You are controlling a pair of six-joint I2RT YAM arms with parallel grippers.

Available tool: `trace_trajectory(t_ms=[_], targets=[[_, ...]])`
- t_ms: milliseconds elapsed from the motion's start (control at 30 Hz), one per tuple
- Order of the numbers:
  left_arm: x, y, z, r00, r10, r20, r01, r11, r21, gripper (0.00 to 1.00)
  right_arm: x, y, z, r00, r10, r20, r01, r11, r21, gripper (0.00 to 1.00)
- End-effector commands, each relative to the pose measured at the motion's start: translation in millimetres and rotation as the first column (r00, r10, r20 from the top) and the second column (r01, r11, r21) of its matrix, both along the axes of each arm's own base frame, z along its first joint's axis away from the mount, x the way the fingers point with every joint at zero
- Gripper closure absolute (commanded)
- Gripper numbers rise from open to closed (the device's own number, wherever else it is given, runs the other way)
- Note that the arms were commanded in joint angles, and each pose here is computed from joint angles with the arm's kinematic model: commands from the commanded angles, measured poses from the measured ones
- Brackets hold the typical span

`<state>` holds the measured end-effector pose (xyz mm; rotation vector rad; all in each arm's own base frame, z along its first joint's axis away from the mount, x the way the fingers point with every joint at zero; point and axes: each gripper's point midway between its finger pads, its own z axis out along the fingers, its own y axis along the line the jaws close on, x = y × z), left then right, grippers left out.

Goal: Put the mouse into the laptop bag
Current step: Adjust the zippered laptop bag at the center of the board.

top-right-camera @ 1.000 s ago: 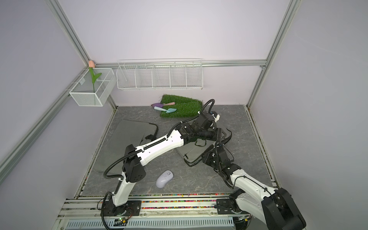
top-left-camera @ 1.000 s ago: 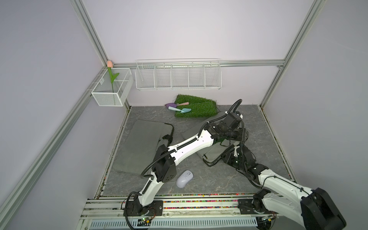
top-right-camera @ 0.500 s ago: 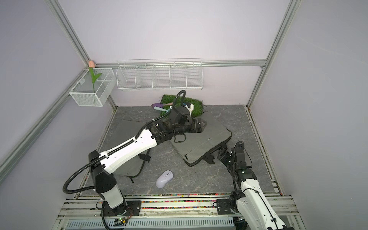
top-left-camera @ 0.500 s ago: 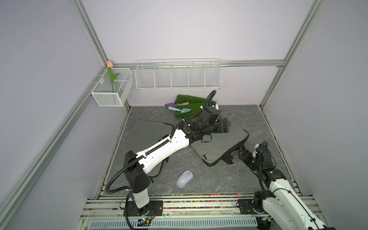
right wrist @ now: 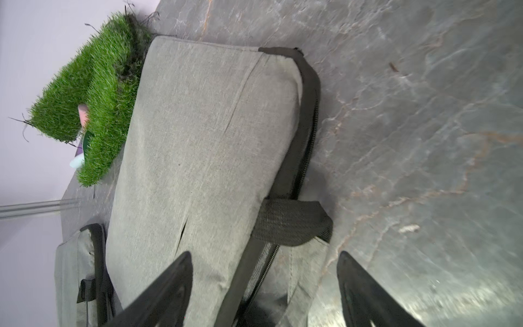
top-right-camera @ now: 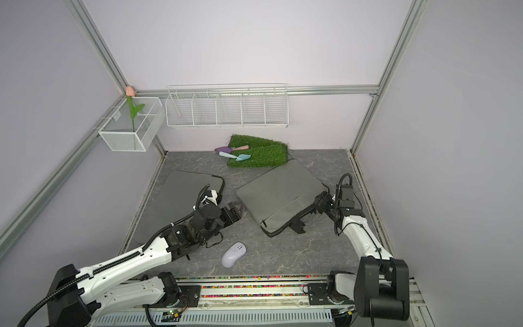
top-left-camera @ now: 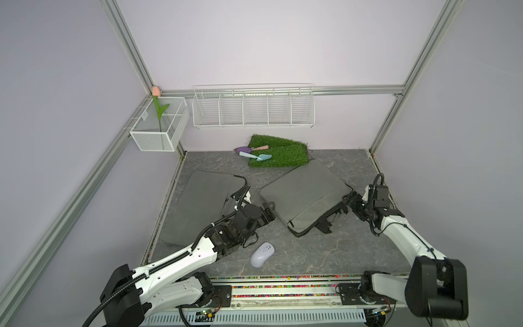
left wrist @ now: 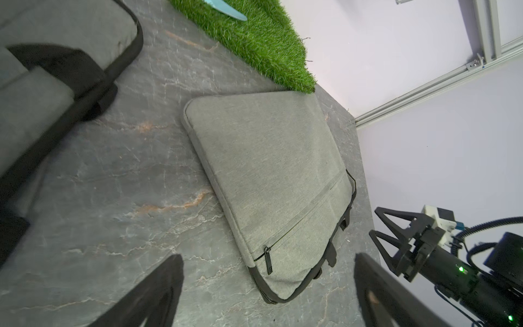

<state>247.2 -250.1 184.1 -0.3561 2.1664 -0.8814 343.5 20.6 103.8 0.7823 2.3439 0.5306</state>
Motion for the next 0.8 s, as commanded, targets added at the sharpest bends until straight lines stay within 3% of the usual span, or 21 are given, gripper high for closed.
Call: trace_trajectory(t_ms=[0,200,400,600,767], targets=[[2,-28,0,0.999,-0.032,-0.020,0.028,0.980,-0.196,0.09,18,14,3,0.997,0.075,0.024,-0.074,0.997,-0.036,0.19],[-1,-62,-38,0.985,-0.112,-0.131,0.079,0.969,-0.236,0.11,29,23,-19,0.991,0.122,-0.054,-0.126,0.990,-0.064,0.15],[-22,-88,-67,0.976,-0.111,-0.189,0.056,0.960,-0.276,0.11,25,18,-49,0.988,0.102,-0.115,-0.112,0.990,-0.082,0.16],[-34,-119,-97,0.956,-0.166,-0.241,0.056,0.912,-0.406,0.18,21,21,-70,0.984,0.108,-0.142,-0.118,0.991,-0.067,0.29],[-32,-116,-125,0.951,-0.095,-0.295,-0.019,0.932,-0.361,0.19,14,22,-73,0.984,0.110,-0.142,-0.122,0.990,-0.077,0.32]])
